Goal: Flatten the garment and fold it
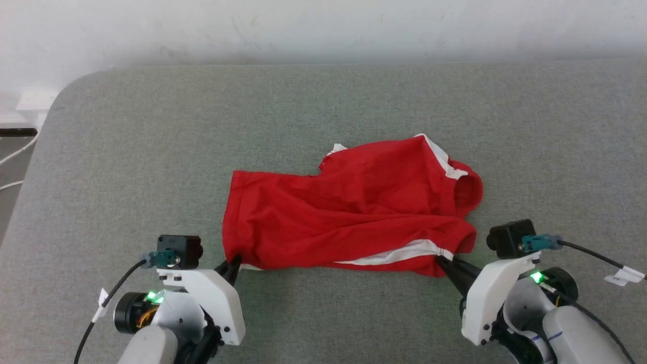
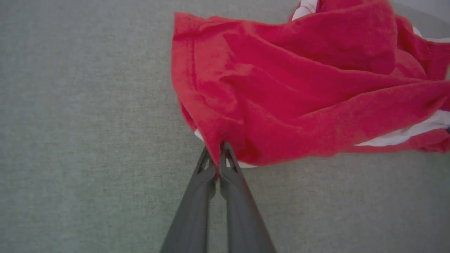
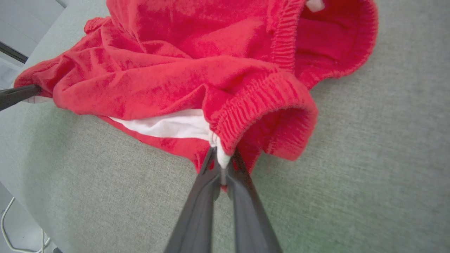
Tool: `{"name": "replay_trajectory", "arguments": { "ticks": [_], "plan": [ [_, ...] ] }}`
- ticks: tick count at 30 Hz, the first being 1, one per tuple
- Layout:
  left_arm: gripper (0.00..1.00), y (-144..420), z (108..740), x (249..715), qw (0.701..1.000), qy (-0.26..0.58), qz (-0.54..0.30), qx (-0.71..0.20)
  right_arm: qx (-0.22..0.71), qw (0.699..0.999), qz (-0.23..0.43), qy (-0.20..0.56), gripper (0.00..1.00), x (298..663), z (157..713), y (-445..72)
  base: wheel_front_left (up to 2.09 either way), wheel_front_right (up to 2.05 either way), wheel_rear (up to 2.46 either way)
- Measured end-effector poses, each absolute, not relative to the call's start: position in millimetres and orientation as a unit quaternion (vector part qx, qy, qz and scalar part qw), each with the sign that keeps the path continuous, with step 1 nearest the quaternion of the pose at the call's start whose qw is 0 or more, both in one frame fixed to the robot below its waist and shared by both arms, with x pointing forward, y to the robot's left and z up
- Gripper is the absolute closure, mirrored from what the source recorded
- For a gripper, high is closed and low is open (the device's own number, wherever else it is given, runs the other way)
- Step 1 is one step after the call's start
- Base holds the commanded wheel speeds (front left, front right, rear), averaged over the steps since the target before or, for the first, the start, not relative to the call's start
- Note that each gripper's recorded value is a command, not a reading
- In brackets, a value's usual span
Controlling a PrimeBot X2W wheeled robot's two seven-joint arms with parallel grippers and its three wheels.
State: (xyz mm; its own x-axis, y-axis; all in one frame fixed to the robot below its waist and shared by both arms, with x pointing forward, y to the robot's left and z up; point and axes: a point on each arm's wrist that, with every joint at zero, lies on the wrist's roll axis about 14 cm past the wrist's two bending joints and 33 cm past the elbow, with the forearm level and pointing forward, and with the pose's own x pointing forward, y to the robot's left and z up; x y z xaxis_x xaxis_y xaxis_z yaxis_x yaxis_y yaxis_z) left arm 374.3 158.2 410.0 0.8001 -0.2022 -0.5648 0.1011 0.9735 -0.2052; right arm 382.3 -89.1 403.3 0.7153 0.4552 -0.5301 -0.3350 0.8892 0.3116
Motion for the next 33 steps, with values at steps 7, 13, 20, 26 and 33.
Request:
{"name": "replay_trajectory", "arguments": {
  "ticks": [7,13,20,26,33],
  "plan": [
    [1.00,167.0,450.3,393.6,0.970,0.218,-0.068,-0.083,0.085,0.939,0.224,0.248,1.00,394.4,441.6,-95.2,0.00,0.00,0.00],
    [1.00,175.0,537.9,424.4,0.992,0.084,-0.073,-0.055,0.051,0.963,0.230,0.128,1.00,415.1,524.1,-105.7,0.00,0.00,0.00],
    [1.00,173.3,662.8,461.3,0.993,-0.075,-0.087,-0.022,0.017,0.976,0.216,-0.011,1.00,446.8,638.8,-121.2,0.00,0.00,0.00],
    [1.00,168.5,705.2,504.0,0.989,-0.110,-0.090,-0.026,0.024,0.978,0.201,-0.054,1.00,486.2,688.7,-129.2,0.00,0.00,0.00],
    [1.00,177.8,705.9,570.1,0.991,-0.112,-0.059,-0.032,0.046,0.978,0.184,-0.082,1.00,547.6,709.7,-131.4,0.00,0.00,0.00]
  ]
}}
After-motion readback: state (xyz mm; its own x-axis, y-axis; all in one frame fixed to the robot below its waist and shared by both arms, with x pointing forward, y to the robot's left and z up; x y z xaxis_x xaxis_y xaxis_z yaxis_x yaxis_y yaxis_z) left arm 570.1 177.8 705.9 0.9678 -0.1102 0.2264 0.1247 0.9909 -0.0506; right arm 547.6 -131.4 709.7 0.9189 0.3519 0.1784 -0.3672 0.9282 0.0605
